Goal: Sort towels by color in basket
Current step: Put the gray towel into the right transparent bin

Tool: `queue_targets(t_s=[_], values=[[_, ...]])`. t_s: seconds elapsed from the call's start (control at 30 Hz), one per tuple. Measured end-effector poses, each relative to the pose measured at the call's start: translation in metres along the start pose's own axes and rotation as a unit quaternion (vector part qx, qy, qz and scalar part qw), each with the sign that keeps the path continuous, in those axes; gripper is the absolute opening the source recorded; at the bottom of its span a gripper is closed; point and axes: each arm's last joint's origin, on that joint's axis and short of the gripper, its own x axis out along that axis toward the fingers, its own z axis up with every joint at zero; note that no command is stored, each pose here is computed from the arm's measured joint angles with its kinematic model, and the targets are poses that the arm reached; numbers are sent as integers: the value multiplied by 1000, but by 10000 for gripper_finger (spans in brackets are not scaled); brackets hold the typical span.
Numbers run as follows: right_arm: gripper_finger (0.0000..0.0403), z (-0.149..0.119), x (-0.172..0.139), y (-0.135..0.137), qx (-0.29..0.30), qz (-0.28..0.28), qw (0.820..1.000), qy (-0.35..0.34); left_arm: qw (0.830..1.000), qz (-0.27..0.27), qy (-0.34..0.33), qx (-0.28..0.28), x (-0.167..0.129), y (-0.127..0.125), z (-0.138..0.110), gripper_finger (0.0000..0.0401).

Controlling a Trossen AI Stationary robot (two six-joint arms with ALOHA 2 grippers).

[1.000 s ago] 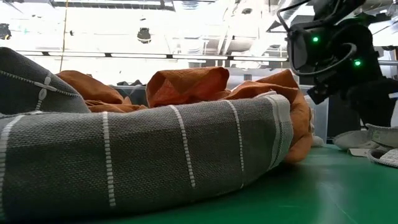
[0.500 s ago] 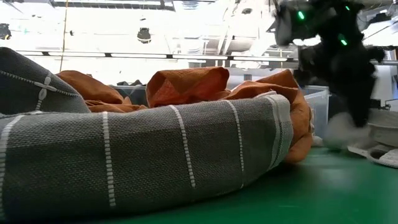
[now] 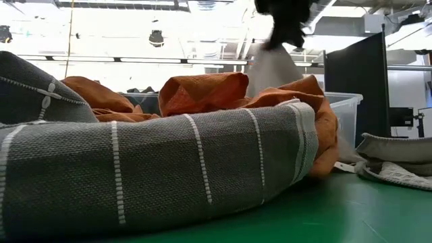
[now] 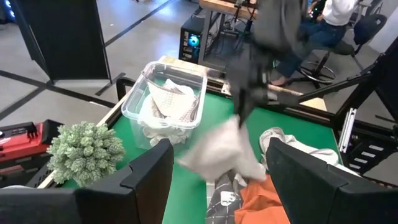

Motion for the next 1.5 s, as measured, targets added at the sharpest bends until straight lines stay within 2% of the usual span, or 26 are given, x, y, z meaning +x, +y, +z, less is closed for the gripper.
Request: queue_targets(t_s=[0.13, 0.23, 0.33, 0.43, 0.53, 0.67, 0.77, 0.9, 1.1, 1.17, 1.33, 1.5], values=[[20, 42, -46, -2, -34, 7, 992, -124, 1000, 0, 0, -1, 0, 0, 0, 247], [20, 70, -87, -4, -65, 9, 971, -228, 1000, 0, -1, -2, -2, 0, 0, 247], [20, 85, -127, -11, -71, -57, 948, -304, 1000, -1, -4, -6, -3, 0, 0, 247], [20, 85, -157, -21, -86, -159, 934, -307, 1000, -1, -3, -10, -6, 1, 0, 247], [20, 73, -169, -34, -91, -243, 935, -242, 1000, 4, 1, -14, -10, 2, -2, 247], [20, 48, -162, -56, -46, -288, 952, -98, 1000, 23, 0, -14, -15, 4, -3, 247], [20, 35, -155, -71, 17, -325, 945, -8, 999, 31, -6, -15, -18, 4, -3, 247], [20, 37, -138, -83, 49, -327, 944, -3, 999, 41, -9, -14, -18, 5, -3, 247], [20, 35, -88, -100, 68, -334, 936, 88, 999, 44, -8, -14, -17, 5, -3, 247], [23, 36, -69, -105, 77, -317, 941, 89, 999, 44, -9, -15, -17, 5, -3, 247], [25, 39, -15, -120, 117, -236, 963, 65, 999, 43, -9, -19, -17, 5, -3, 247], [25, 43, 23, -133, 170, -109, 979, -2, 999, 43, -8, -20, -17, 5, -3, 247]])
